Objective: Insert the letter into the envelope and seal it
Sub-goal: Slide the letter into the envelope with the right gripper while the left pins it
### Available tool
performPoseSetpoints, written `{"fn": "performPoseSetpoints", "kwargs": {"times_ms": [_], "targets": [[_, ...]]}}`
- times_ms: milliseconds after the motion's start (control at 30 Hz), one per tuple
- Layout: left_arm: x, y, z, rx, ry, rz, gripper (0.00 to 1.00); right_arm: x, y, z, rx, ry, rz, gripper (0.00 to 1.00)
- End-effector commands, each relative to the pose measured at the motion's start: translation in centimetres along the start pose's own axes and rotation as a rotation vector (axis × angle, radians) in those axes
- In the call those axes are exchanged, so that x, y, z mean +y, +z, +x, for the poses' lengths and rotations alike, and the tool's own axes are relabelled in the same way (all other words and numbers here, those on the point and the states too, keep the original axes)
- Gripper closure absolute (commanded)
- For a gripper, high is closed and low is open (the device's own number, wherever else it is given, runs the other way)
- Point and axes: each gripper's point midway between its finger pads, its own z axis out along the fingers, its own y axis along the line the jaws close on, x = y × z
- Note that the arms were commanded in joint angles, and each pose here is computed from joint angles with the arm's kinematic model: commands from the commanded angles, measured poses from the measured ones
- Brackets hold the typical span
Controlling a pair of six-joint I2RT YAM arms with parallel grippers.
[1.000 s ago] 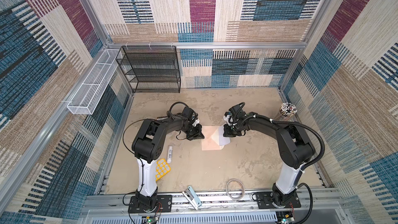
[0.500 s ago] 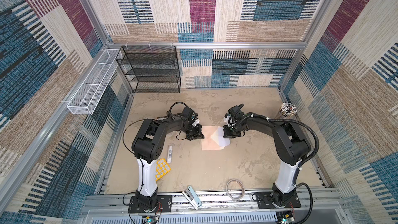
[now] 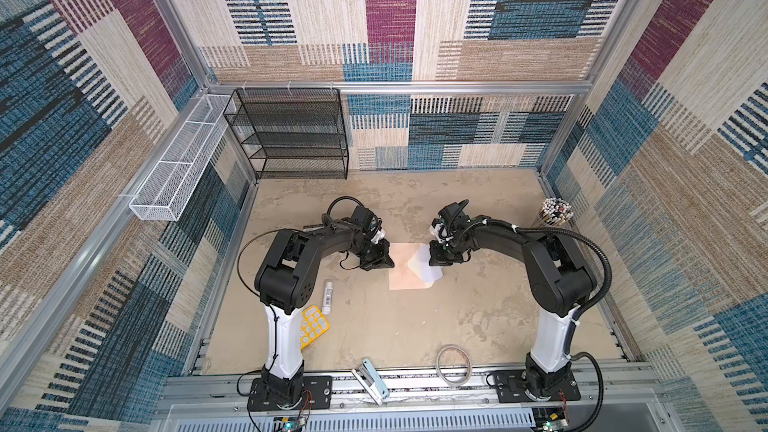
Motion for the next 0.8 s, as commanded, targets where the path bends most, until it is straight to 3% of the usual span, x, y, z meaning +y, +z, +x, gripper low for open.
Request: {"fn": "performPoseSetpoints", "kwargs": {"times_ms": [0,767], "targets": [[3.3,0.6,1.3,0.032,-0.033,-0.142,1.0,1.0,-0.3,-0.7,-0.019,-0.005,-0.04,0.96],[3.3,0.6,1.6,0.039,-0.032,-0.134,1.0,2.8,0.4,-0.1,-0.008,0.027,-0.178,0.95]]}}
